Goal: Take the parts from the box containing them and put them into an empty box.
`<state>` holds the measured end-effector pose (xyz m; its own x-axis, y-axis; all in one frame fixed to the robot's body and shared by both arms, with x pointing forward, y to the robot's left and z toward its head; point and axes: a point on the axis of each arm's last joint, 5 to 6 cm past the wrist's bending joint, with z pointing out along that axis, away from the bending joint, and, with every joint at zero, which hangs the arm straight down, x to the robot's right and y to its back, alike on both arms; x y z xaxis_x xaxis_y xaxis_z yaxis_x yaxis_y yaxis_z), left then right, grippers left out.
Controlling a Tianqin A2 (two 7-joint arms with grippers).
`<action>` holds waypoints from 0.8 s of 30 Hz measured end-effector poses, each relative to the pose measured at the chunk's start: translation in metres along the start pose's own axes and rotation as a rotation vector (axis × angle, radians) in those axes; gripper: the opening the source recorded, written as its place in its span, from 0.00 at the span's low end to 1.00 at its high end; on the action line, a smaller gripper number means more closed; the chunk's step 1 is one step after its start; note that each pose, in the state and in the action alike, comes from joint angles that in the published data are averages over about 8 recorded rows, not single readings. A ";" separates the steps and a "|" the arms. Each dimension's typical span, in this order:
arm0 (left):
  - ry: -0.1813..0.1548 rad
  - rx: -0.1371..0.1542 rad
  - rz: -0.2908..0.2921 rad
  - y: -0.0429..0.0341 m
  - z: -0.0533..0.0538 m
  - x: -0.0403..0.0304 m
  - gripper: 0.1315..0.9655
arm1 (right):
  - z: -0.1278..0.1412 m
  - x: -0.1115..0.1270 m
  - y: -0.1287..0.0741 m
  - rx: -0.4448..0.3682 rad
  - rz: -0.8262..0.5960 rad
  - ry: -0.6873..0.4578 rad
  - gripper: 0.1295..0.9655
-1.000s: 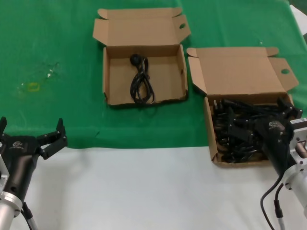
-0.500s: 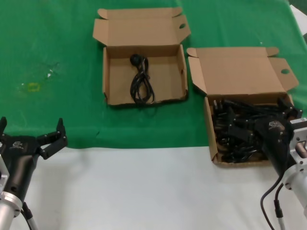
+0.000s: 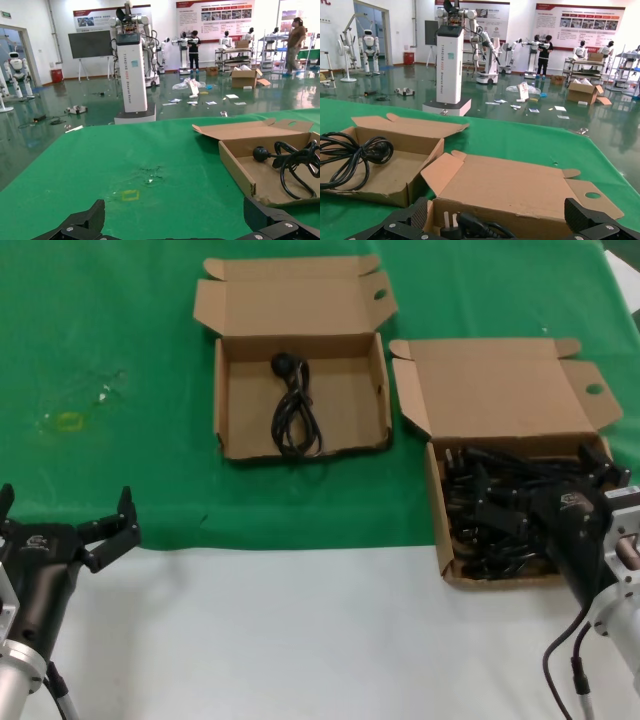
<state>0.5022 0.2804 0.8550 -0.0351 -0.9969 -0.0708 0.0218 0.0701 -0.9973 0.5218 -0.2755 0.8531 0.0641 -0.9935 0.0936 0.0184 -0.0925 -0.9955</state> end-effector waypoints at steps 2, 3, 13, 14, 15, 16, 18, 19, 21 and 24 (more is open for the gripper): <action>0.000 0.000 0.000 0.0000 0.000 0.0000 1.00 | 0.000 0.000 0.000 0.000 0.000 0.000 1.00; 0.000 0.000 0.000 0.0000 0.000 0.0000 1.00 | 0.000 0.000 0.000 0.000 0.000 0.000 1.00; 0.000 0.000 0.000 0.0000 0.000 0.0000 1.00 | 0.000 0.000 0.000 0.000 0.000 0.000 1.00; 0.000 0.000 0.000 0.0000 0.000 0.0000 1.00 | 0.000 0.000 0.000 0.000 0.000 0.000 1.00; 0.000 0.000 0.000 0.0000 0.000 0.0000 1.00 | 0.000 0.000 0.000 0.000 0.000 0.000 1.00; 0.000 0.000 0.000 0.0000 0.000 0.0000 1.00 | 0.000 0.000 0.000 0.000 0.000 0.000 1.00; 0.000 0.000 0.000 0.0000 0.000 0.0000 1.00 | 0.000 0.000 0.000 0.000 0.000 0.000 1.00; 0.000 0.000 0.000 0.0000 0.000 0.0000 1.00 | 0.000 0.000 0.000 0.000 0.000 0.000 1.00; 0.000 0.000 0.000 0.0000 0.000 0.0000 1.00 | 0.000 0.000 0.000 0.000 0.000 0.000 1.00; 0.000 0.000 0.000 0.0000 0.000 0.0000 1.00 | 0.000 0.000 0.000 0.000 0.000 0.000 1.00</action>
<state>0.5022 0.2804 0.8550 -0.0351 -0.9969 -0.0705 0.0218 0.0697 -0.9973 0.5218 -0.2755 0.8531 0.0641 -0.9935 0.0936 0.0184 -0.0926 -0.9955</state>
